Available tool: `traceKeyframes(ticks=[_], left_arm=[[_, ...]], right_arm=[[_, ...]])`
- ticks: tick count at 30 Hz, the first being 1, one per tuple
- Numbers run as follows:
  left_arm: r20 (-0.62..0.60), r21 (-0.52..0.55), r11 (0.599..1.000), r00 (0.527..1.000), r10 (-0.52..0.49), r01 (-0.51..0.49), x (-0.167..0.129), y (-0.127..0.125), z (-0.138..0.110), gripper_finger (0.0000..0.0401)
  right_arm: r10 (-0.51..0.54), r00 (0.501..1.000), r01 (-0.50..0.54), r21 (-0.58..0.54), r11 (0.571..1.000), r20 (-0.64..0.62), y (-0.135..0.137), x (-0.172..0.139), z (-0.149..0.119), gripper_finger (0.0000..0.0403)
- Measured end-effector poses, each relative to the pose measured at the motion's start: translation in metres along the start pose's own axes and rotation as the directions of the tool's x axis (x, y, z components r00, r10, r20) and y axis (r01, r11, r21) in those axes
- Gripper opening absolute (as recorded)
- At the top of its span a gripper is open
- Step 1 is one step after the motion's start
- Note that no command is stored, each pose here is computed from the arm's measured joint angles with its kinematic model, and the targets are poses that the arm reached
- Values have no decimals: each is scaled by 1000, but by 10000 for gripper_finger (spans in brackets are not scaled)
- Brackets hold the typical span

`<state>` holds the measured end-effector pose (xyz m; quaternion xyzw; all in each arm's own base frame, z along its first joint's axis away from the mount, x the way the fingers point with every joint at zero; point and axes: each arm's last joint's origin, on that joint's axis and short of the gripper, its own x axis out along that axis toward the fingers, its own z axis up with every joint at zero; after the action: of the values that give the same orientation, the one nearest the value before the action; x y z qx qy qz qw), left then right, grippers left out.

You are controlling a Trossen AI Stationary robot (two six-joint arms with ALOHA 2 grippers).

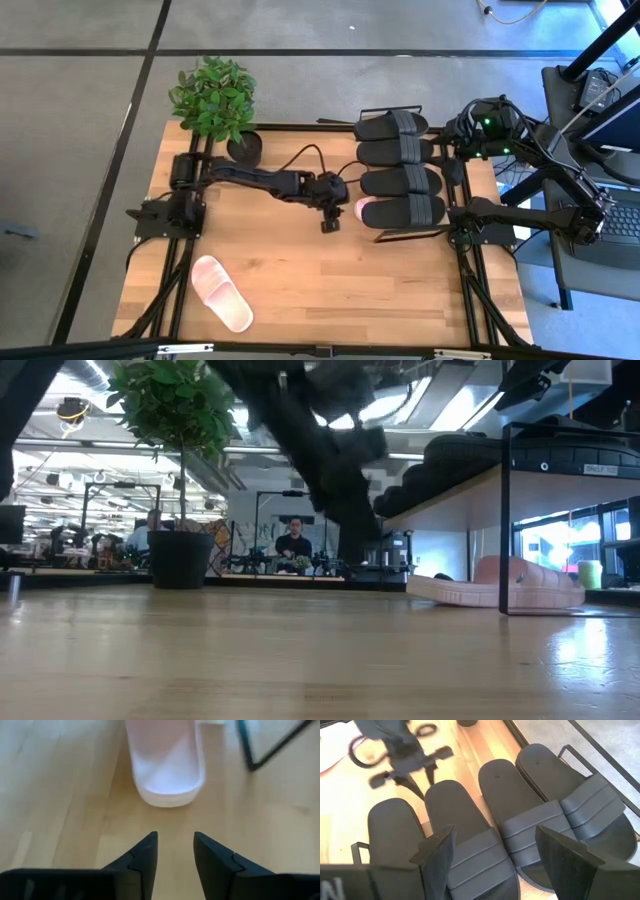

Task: Pick and place slides into the shelf
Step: Put the pink slide under the shelf

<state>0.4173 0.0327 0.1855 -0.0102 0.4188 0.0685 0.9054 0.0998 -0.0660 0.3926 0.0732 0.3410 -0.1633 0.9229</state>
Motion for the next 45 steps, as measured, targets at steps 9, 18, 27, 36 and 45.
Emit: traceKeyframes(ticks=[9,18,27,36,45], left_arm=[[34,-119,993,999,24,-20,-88,-22,15,118],[181,-65,987,974,-136,150,-178,-85,13,118],[15,-211,974,996,-87,88,-220,-156,-44,118],[-296,-543,840,941,-163,-25,-236,-205,-102,118],[-692,-561,726,706,-149,-397,-209,-232,-143,118]], right_arm=[[-9,1000,9,-5,1000,-2,0,0,0,275],[-10,1000,10,-1,1000,0,0,0,0,275],[-12,1000,12,0,1000,21,-1,0,2,275],[-19,998,19,-9,1000,67,-3,3,9,275],[-19,997,20,-11,1000,73,-8,19,20,275]])
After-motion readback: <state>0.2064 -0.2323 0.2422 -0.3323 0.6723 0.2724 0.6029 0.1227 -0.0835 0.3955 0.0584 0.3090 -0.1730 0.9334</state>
